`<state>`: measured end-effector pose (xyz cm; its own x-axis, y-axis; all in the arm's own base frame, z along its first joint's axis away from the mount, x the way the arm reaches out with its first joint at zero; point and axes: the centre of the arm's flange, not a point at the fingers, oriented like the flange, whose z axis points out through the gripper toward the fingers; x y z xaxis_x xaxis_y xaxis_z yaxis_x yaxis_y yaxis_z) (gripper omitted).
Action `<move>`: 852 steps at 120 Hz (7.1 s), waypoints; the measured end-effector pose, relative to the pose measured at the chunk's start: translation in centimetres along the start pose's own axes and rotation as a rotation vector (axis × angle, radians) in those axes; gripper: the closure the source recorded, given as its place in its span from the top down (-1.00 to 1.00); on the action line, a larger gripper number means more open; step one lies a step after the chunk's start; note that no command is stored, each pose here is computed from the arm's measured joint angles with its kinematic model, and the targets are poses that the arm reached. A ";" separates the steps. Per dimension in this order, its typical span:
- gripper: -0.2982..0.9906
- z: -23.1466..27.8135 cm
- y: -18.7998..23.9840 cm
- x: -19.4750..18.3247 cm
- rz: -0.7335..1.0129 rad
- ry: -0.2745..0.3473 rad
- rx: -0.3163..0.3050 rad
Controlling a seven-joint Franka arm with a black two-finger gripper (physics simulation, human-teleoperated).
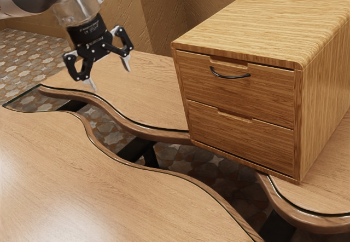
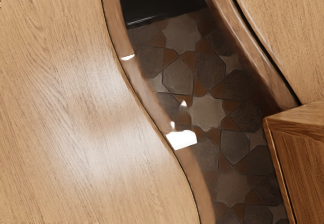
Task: Pull the drawer handle with one arm to open the drawer
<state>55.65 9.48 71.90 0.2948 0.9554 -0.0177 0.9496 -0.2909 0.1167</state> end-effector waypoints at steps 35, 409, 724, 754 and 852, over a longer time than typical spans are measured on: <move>0.50 -6.3 -1.0 -2.0 -0.134 0.077 -0.125; -0.07 7.1 9.9 -16.5 -0.382 0.070 -0.479; -0.57 5.5 1.6 -20.9 -0.308 0.018 -0.414; -0.57 5.5 -0.5 -21.8 -0.296 0.010 -0.407; -0.49 1.4 -9.2 -22.1 -0.310 0.029 -0.458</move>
<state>40.55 -9.05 69.85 -0.0002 0.9956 -0.0933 0.8465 0.0499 0.5301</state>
